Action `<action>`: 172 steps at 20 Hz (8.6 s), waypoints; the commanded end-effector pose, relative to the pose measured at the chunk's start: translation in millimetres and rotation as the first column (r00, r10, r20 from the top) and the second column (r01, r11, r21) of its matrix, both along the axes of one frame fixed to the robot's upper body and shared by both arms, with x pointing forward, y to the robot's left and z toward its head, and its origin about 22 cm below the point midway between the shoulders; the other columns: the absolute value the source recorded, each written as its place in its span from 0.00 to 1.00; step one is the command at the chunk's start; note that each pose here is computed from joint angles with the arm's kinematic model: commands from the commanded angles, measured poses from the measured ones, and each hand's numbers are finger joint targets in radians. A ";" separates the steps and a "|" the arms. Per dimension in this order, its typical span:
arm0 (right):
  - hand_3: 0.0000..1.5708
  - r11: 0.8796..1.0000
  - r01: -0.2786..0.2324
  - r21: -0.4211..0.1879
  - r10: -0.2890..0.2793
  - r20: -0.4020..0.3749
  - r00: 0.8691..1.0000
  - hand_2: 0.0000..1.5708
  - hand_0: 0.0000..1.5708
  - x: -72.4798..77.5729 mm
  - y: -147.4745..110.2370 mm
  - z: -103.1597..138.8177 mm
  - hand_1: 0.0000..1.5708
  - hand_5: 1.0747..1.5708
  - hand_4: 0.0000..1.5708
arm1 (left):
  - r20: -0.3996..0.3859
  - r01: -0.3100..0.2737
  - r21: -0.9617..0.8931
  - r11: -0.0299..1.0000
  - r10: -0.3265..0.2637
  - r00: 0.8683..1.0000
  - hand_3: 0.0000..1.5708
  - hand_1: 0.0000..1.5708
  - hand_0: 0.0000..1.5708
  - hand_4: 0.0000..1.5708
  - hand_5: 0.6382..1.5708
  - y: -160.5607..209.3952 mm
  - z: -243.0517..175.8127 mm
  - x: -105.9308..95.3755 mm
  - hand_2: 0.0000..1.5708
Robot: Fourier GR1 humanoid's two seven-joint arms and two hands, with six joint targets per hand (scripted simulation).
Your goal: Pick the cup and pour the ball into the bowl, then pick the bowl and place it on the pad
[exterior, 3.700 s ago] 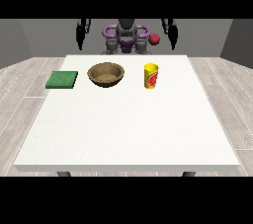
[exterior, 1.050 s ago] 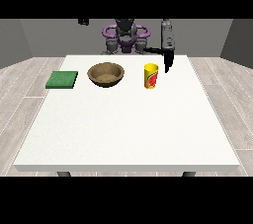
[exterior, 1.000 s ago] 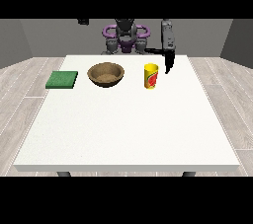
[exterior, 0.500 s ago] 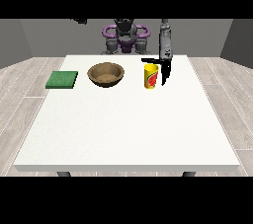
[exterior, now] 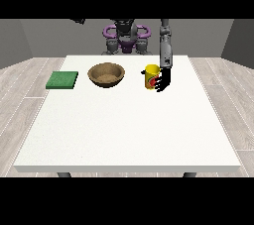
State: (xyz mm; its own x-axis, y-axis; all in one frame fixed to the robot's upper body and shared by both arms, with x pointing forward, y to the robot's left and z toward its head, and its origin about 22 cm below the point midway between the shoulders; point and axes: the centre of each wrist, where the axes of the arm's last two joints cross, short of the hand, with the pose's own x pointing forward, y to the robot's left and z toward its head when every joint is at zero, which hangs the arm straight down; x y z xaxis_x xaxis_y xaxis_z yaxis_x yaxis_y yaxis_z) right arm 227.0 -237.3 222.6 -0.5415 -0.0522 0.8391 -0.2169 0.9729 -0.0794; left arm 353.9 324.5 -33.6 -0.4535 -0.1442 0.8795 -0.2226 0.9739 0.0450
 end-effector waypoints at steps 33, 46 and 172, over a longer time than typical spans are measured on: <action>0.00 0.998 0.050 0.046 -0.040 -0.183 0.982 0.00 0.00 49.2 -46.8 -39.5 0.00 0.98 0.21 | 0.132 -0.279 0.862 0.423 0.344 0.930 1.00 0.87 0.87 0.54 0.99 -125.4 57.5 71.7 1.00; 0.00 0.995 0.086 0.052 -0.064 -0.335 0.940 0.00 0.00 67.0 -44.0 -84.2 0.00 0.99 0.24 | 0.239 -0.211 0.954 -0.214 0.111 0.965 1.00 0.93 0.93 0.60 0.91 -204.4 29.7 59.8 1.00; 1.00 0.872 0.347 -0.345 -0.488 -0.556 0.673 1.00 1.00 161.2 -36.9 -141.3 1.00 0.84 0.83 | 0.184 0.049 -0.006 0.999 -0.047 0.982 0.00 0.00 0.00 0.00 0.97 192.8 340.3 -26.2 0.00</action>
State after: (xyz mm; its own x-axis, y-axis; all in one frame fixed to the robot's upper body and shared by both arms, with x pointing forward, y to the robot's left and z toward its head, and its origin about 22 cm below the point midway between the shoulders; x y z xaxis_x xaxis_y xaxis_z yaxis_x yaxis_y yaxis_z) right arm 385.7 -249.6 66.1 0.1704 0.2481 0.9536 0.1468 0.9506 -0.2735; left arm 342.5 498.1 305.6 -0.5870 -0.0990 0.8035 -0.1514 0.9884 0.0112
